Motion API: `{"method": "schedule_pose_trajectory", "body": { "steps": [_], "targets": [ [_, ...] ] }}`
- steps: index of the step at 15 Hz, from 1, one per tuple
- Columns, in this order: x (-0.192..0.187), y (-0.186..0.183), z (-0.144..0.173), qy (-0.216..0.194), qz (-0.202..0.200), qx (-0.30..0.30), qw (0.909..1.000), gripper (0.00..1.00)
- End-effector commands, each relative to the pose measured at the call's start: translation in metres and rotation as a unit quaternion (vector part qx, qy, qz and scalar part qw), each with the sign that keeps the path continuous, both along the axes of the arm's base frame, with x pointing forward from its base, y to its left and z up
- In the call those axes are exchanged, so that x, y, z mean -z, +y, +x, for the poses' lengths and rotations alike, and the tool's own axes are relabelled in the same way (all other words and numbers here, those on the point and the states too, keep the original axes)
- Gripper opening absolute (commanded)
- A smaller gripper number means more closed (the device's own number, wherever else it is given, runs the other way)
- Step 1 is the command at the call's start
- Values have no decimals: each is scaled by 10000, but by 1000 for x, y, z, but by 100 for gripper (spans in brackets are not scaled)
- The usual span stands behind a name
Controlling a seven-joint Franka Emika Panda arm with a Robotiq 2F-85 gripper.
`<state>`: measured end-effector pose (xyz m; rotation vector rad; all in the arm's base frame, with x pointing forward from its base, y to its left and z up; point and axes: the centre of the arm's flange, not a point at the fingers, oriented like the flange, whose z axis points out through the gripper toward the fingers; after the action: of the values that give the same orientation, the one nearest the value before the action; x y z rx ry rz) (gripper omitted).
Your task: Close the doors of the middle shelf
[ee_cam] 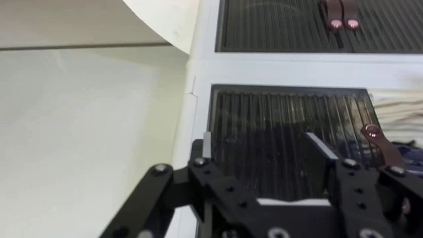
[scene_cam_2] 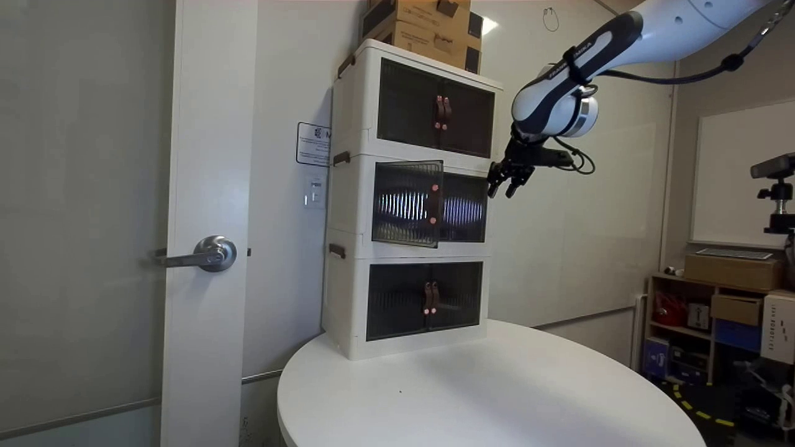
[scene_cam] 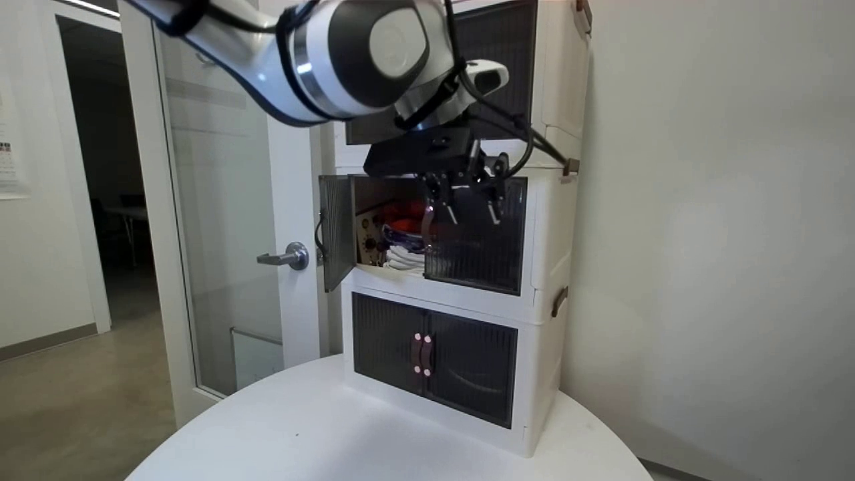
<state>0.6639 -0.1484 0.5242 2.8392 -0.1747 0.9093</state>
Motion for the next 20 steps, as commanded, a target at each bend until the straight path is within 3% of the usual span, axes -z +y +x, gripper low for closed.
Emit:
{"method": "schedule_pose_trajectory", "body": {
  "steps": [1, 5, 9, 11, 13, 15, 20],
  "targets": [
    [-21, 14, -27, 1004, -82, -233, 9946, 100],
    [-32, 46, -58, 2282, -356, -121, 9729, 100],
    [-51, 78, -92, 3540, -366, -300, 9341, 100],
    [-61, 97, -110, 4068, -75, -391, 9126, 100],
    [-69, 119, -125, 4334, 179, -383, 9002, 100],
    [-79, 150, -134, 4297, 402, -203, 9018, 100],
    [-96, 214, -131, 3667, 891, 375, 9253, 100]
  ]
}}
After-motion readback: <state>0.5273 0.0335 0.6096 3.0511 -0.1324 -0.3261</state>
